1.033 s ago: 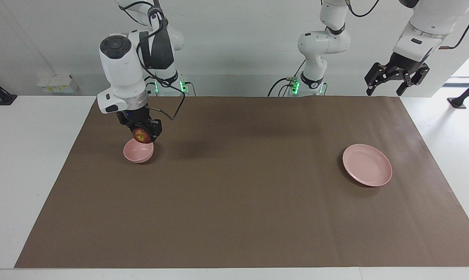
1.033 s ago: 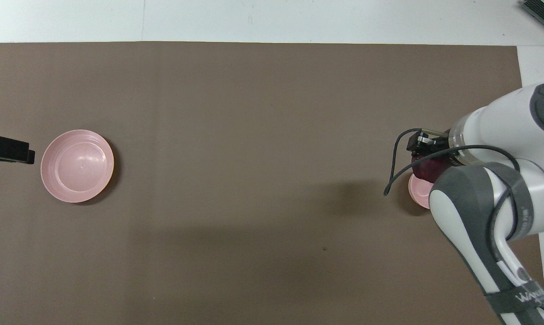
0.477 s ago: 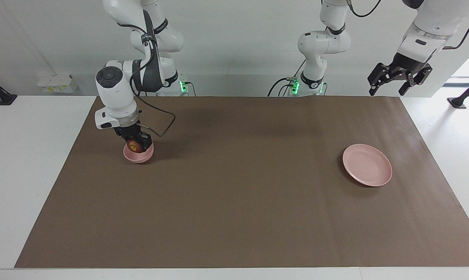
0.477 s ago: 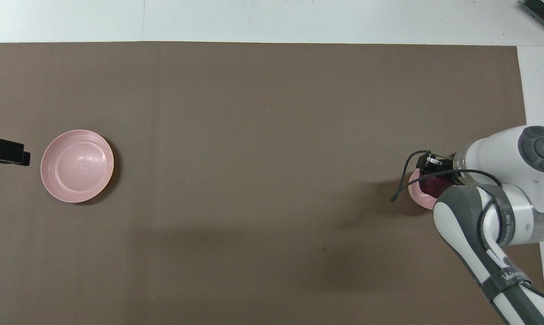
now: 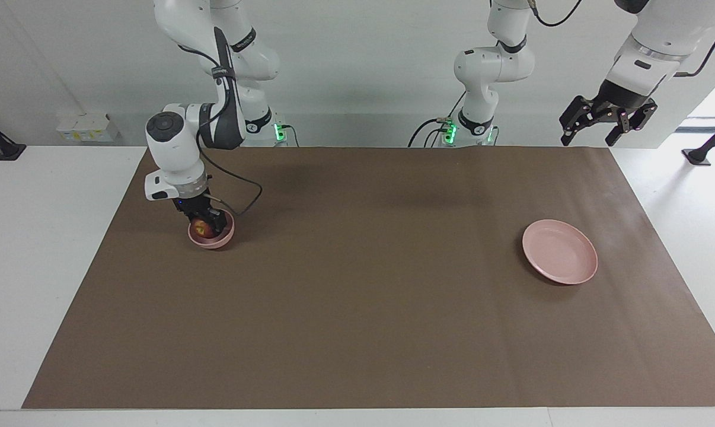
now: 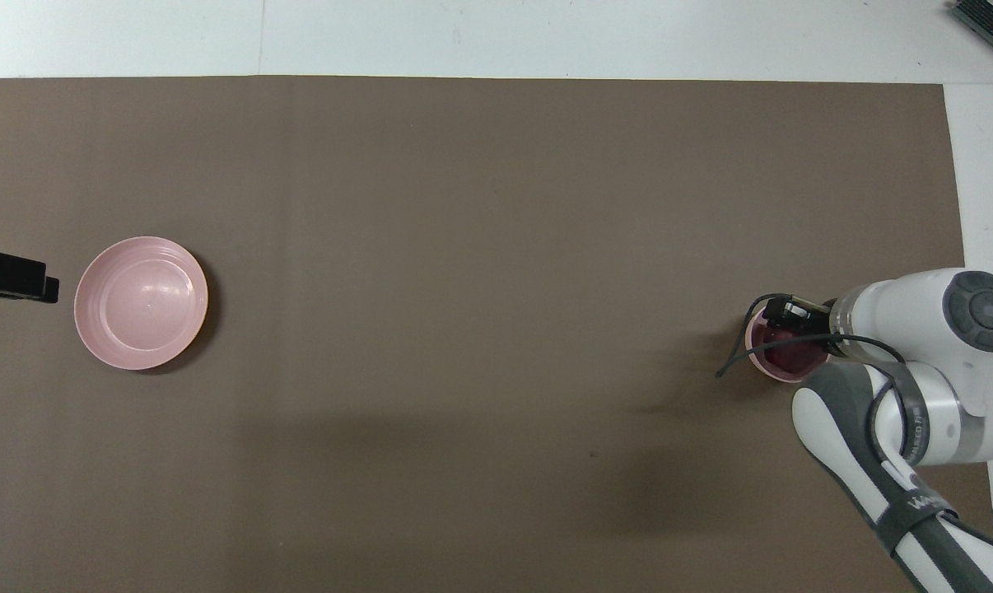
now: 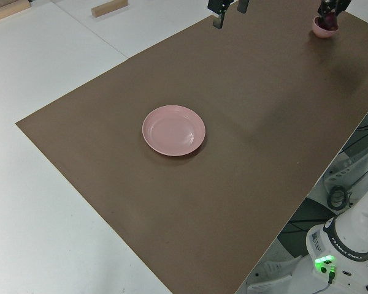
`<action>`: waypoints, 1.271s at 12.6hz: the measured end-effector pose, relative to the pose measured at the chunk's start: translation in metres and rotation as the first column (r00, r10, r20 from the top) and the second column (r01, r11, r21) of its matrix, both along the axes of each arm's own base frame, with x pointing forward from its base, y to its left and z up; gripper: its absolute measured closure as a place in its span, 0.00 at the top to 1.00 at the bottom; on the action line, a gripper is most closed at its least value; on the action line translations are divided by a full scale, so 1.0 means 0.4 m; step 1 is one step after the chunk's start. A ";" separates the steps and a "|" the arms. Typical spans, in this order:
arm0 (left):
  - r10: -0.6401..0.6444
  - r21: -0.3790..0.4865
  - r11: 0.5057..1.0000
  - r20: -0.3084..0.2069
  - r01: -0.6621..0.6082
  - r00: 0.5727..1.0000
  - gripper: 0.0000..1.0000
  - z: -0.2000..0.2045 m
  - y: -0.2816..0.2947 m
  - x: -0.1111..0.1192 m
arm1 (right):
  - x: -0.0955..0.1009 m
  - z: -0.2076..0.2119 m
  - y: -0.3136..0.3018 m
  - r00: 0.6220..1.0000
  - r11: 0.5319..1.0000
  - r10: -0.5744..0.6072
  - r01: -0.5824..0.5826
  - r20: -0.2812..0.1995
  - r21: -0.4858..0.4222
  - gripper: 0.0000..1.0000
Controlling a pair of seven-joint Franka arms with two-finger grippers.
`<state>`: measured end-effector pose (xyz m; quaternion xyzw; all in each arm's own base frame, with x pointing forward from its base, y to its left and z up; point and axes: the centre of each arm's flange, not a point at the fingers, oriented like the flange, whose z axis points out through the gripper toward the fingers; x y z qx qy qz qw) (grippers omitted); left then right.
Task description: Move apple from plate to bowl
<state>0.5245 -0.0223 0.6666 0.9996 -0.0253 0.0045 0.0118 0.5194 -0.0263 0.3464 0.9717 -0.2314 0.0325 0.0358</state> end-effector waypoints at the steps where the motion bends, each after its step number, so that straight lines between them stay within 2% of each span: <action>1: 0.000 0.000 1.000 0.000 0.000 1.000 1.00 0.000 0.000 0.000 | 0.007 0.015 0.001 1.000 1.000 0.001 -0.001 0.002 -0.002 1.00; 4: 0.000 0.000 1.000 -0.002 0.000 1.000 1.00 0.000 0.000 0.000 | 0.043 0.123 0.000 0.997 0.998 0.060 -0.061 -0.045 -0.015 1.00; 8: 0.000 0.000 1.000 -0.002 0.000 1.000 1.00 0.000 0.000 -0.001 | 0.082 0.292 0.005 0.985 0.989 0.150 -0.150 -0.084 0.002 1.00; 10: 0.000 -0.001 1.000 -0.002 0.000 1.000 1.00 -0.001 0.000 -0.001 | 0.086 0.373 0.017 0.975 0.982 0.187 -0.187 -0.118 0.012 1.00; 14: 0.000 -0.001 1.000 -0.003 0.000 1.000 1.00 -0.001 0.000 -0.001 | 0.080 0.576 0.027 0.975 0.980 0.196 -0.190 -0.108 0.065 1.00; 16: 0.000 -0.001 1.000 -0.003 0.000 1.000 1.00 -0.001 0.000 -0.001 | 0.063 0.651 0.032 0.973 0.979 0.196 -0.186 -0.125 0.087 1.00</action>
